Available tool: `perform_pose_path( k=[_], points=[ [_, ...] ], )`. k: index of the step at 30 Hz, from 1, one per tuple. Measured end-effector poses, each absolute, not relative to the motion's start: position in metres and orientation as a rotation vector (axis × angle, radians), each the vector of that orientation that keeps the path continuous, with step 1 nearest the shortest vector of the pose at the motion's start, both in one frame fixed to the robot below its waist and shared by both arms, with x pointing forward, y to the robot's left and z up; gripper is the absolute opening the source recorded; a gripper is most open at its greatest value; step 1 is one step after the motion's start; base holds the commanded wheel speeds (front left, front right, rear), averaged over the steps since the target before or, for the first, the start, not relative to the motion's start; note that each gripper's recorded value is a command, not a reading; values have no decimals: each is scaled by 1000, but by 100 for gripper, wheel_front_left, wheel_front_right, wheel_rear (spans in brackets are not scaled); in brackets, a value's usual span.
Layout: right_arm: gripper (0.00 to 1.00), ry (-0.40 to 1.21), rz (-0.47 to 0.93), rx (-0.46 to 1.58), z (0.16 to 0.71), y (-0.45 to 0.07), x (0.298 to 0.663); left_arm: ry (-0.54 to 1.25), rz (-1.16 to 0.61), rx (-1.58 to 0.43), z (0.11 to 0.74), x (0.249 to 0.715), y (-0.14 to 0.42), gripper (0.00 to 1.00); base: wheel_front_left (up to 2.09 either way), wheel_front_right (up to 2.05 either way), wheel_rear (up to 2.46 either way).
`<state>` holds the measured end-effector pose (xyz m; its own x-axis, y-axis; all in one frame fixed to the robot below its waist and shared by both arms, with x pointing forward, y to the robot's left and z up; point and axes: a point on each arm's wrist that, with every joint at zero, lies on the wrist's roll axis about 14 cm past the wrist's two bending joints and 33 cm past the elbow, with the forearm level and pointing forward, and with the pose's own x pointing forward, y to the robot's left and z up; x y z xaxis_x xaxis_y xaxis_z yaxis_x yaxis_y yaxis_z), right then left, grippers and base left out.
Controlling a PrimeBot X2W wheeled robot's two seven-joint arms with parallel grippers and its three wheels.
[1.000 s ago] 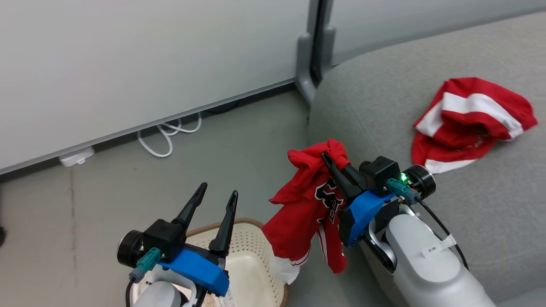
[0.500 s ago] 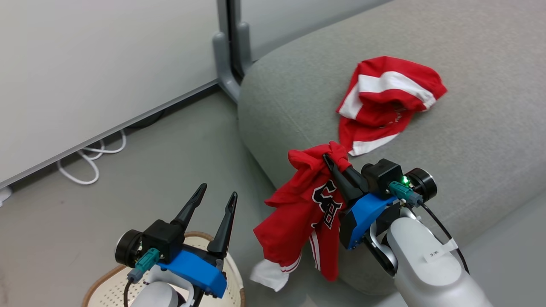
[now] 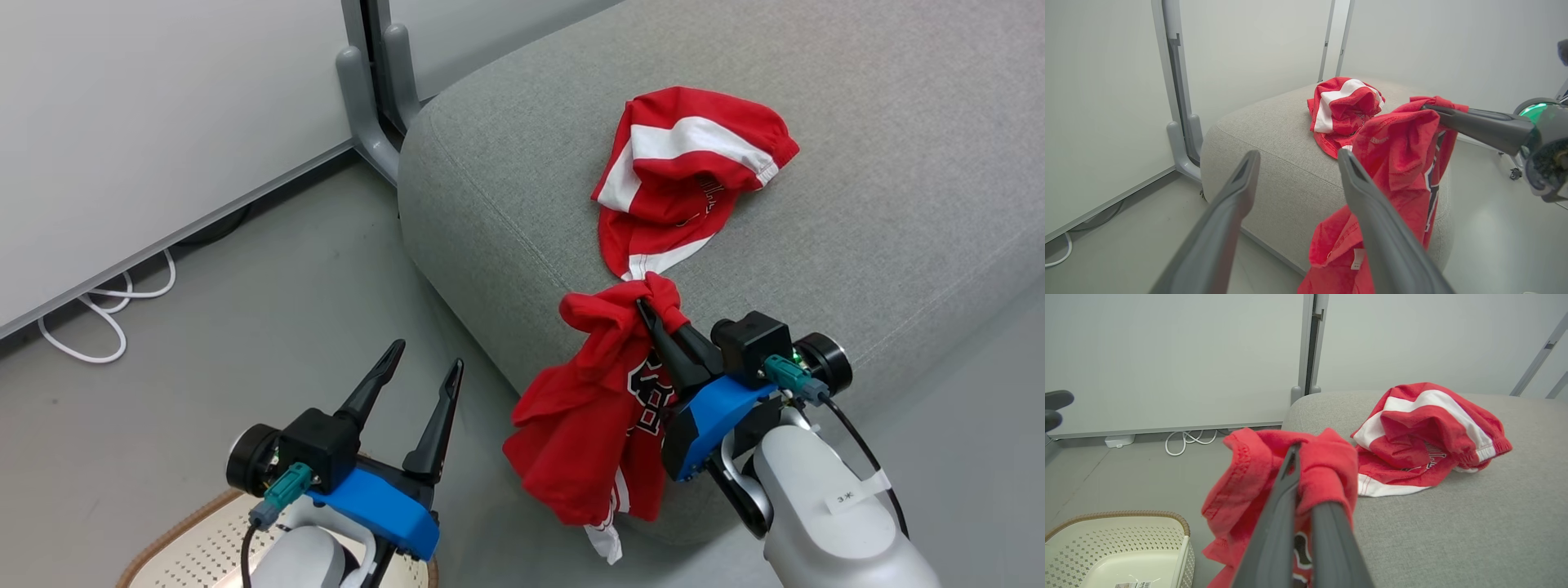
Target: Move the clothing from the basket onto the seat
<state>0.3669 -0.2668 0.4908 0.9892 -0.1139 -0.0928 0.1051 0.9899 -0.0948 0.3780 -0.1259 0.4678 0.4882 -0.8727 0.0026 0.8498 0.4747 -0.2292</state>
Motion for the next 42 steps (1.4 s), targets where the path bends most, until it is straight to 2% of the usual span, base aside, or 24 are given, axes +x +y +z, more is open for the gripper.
perform_pose_path(
  k=[10, 14, 25, 34, 38, 42],
  points=[
    [0, 106, -114, -97, 488, -269, 370, 129, -1055, -213, 463, 383, -125, 100, 0, 0, 0],
    [0, 98, -128, -94, 499, -277, 384, 131, -1050, -207, 457, 390, -121, 100, 0, 0, 0],
    [0, -46, -250, -294, 635, -367, 469, 98, -1059, -205, 436, 433, -117, 100, 0, 0, 0],
    [0, -187, -416, -445, 733, -437, 497, 88, -1053, -225, 409, 462, -105, 100, 0, 0, 0],
    [0, -194, -442, -448, 722, -449, 516, 97, -1026, -227, 392, 474, -92, 100, 0, 0, 0],
    [0, -91, -454, -424, 661, -461, 533, 107, -996, -226, 378, 483, -79, 100, 0, 0, 0]
  ],
)
